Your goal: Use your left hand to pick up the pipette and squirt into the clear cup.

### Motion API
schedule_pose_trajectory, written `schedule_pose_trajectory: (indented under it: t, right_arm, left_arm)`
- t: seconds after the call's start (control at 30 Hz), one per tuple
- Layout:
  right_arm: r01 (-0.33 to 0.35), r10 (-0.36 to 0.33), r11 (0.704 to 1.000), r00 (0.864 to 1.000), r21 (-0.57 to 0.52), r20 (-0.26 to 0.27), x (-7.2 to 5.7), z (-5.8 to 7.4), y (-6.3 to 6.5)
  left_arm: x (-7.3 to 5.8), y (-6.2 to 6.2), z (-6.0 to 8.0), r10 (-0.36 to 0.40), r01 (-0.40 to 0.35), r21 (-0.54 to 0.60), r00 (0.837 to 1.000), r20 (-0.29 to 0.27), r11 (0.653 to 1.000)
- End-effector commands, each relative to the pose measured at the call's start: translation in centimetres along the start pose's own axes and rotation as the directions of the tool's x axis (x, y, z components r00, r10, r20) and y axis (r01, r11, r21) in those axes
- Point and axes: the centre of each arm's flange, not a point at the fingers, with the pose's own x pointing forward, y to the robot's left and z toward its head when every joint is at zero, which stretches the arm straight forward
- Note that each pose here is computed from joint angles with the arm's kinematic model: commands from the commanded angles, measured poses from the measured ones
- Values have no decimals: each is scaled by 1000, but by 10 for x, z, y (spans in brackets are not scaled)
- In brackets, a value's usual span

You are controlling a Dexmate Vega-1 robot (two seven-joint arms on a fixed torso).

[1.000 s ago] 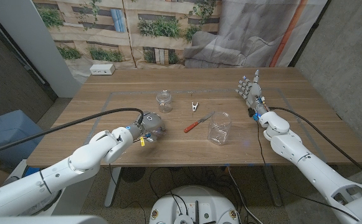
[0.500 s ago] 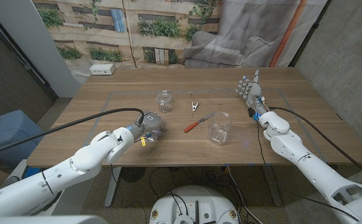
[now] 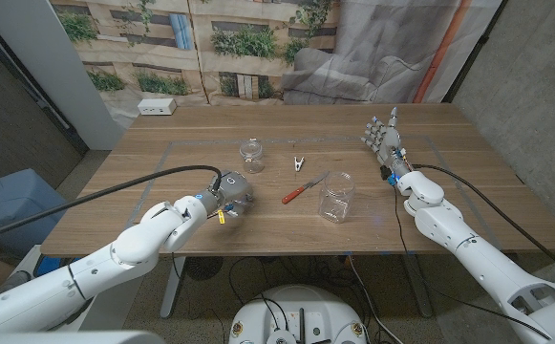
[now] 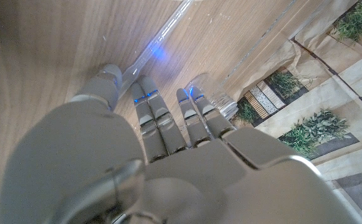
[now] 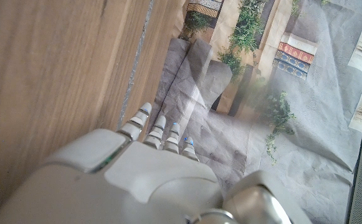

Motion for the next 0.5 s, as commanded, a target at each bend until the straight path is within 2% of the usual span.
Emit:
schedule_pose_trajectory:
  t: [0.03,0.5]
  right_arm:
    - [0,0,1000,1000,0,0,0,0,0]
    - [0,0,1000,1000,0,0,0,0,0]
  left_arm:
    - [0,-1,3,-4,4,-9,1000,-11,1000]
    - [4,0,8,12,-12,-9,1000,-5,1000]
